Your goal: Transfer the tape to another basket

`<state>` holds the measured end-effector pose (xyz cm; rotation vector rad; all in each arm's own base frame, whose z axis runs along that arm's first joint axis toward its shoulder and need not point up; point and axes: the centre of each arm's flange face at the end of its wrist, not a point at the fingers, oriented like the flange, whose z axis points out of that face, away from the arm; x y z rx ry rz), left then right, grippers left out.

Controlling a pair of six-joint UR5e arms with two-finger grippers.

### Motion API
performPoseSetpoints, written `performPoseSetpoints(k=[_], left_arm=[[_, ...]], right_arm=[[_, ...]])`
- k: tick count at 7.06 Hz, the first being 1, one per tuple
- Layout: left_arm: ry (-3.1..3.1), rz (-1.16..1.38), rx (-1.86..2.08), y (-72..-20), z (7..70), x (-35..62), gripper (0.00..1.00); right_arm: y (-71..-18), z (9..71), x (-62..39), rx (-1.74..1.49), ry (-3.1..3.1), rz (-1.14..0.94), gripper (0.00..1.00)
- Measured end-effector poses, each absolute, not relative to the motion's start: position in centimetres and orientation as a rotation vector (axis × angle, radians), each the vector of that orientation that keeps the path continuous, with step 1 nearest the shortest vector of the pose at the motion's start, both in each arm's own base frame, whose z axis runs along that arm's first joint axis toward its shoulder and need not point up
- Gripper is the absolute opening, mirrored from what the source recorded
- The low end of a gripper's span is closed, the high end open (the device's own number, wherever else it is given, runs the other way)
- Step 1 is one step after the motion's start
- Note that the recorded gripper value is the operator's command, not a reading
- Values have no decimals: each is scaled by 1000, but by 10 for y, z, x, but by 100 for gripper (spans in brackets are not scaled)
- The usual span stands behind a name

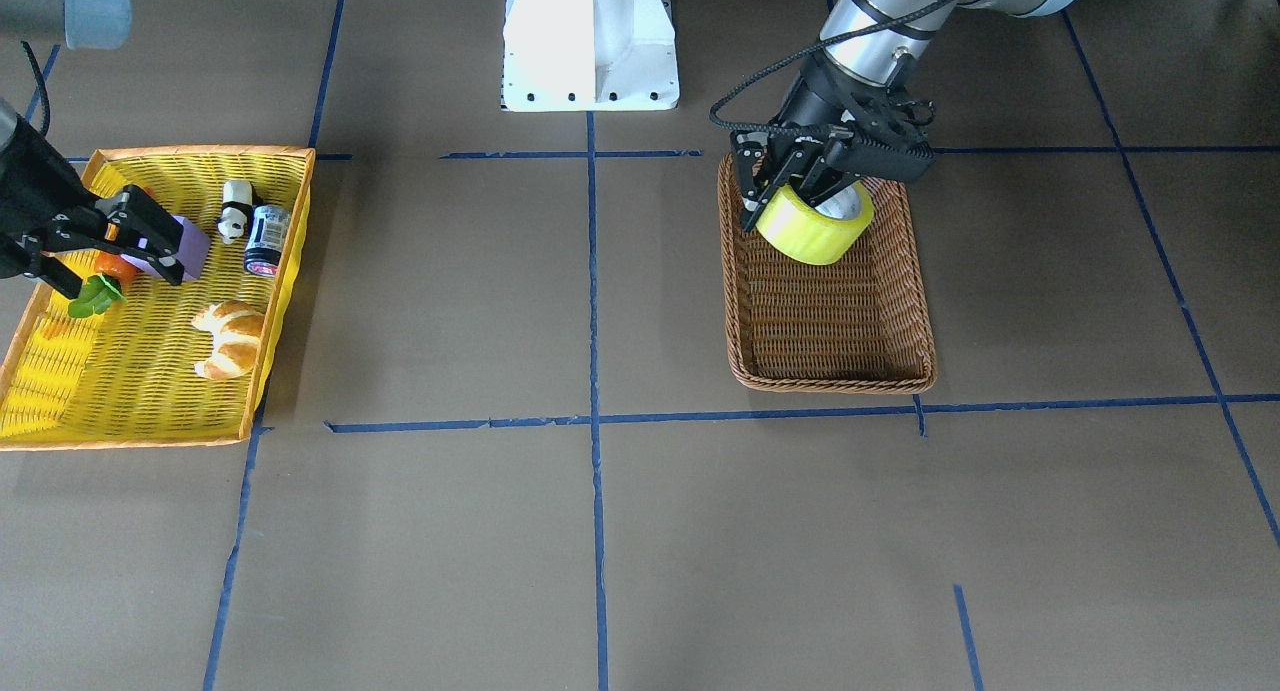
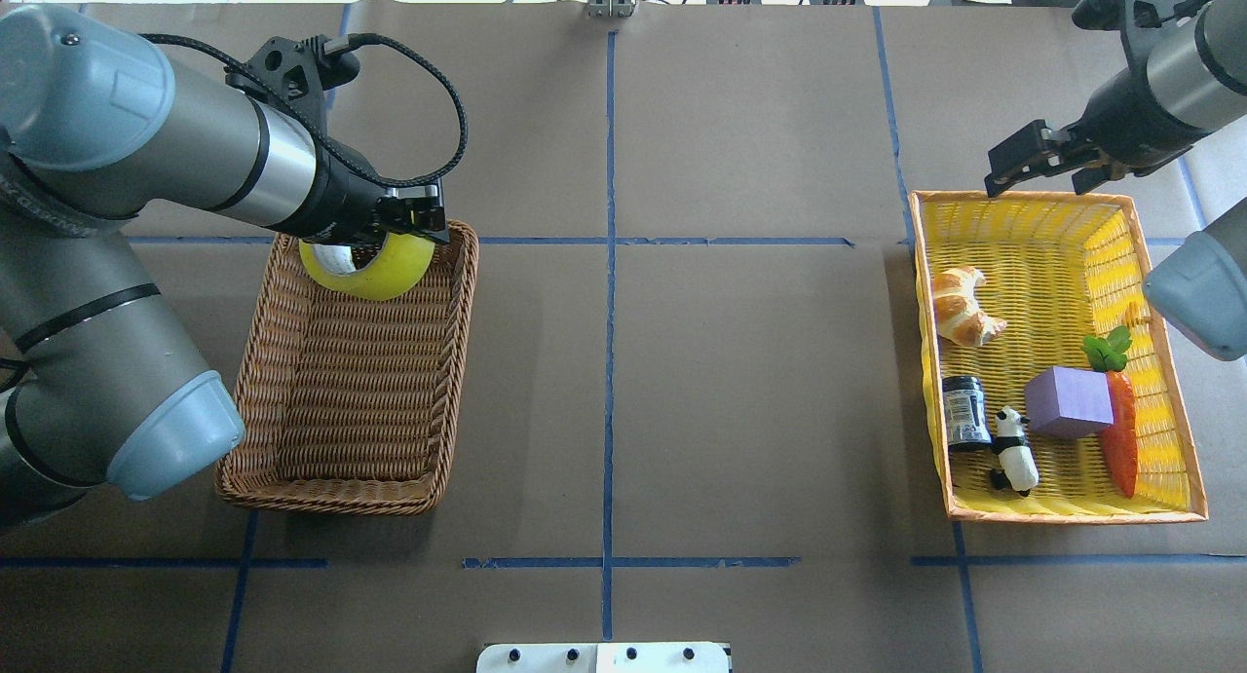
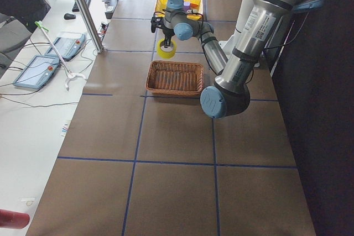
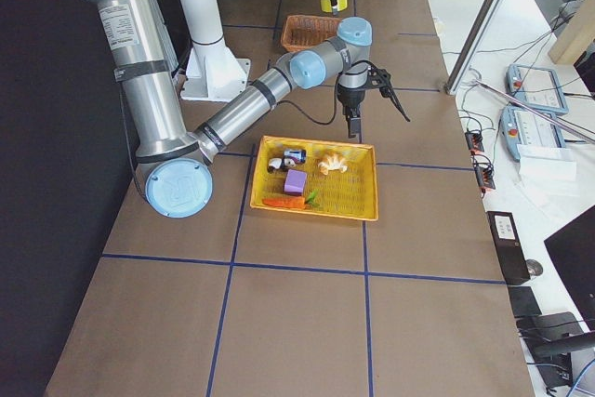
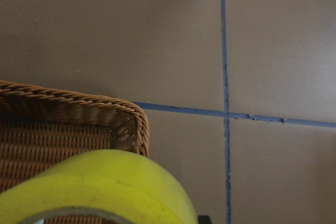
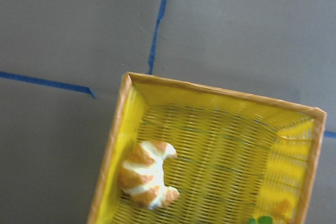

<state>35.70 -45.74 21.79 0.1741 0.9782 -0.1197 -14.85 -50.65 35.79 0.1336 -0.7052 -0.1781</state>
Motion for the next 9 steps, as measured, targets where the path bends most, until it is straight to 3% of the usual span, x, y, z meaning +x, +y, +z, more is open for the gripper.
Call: performPoseSetpoints(k=[5,6,7,8,9], left_arm=[[805,-24,119,-430,293,425,2],[794,-9,106,-424,299,437,39],[782,3,95,-423,305,448,86],[774,12,88,-423,309,457,100],[773,16,88,-424,310,460,100]], right_arm=[[-492,387,-117,109,-669,-289,100],[-492,387,-117,109,-669,-288,100],[-492,387,-117,108,-669,-286,100],[-492,386,-117,109,-669,-285,100],[-492,386,-117,110,-669,-285,100]])
